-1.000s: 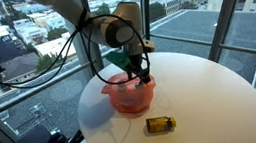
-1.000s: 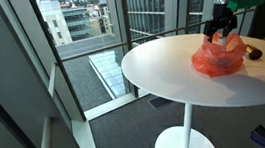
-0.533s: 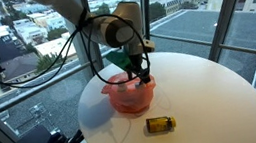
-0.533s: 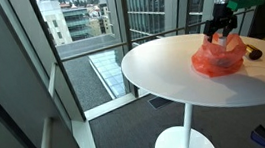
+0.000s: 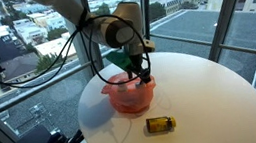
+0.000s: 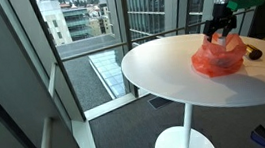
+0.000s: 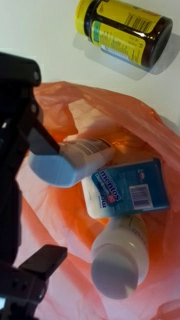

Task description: Move the white and blue bottle from the plastic bag to the table

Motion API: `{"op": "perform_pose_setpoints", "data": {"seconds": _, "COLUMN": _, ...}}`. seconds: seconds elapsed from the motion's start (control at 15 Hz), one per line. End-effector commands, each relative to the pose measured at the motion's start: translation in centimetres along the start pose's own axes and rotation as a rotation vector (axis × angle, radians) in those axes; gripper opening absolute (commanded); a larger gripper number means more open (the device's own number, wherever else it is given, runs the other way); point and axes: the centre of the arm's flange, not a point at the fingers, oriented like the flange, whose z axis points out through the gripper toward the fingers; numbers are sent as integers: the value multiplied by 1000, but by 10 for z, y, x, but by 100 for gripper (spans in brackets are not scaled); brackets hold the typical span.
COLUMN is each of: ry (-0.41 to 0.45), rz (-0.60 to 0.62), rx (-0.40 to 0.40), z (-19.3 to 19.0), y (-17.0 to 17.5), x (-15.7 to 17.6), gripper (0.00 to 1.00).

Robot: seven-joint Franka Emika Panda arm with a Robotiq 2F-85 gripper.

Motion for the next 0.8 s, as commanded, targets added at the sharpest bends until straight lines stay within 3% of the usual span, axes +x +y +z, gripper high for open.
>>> {"op": "perform_pose_setpoints", "data": {"seconds": 0.0, "ry": 5, "rz": -12, "rx": 17, "z": 7, "y": 3, "x": 1, "gripper": 100}}
{"op": "perform_pose_setpoints", "data": {"seconds": 0.73, "ry": 17, "rz": -1, "rx": 12, "z": -8, "y": 8, "x": -1, "gripper": 100}}
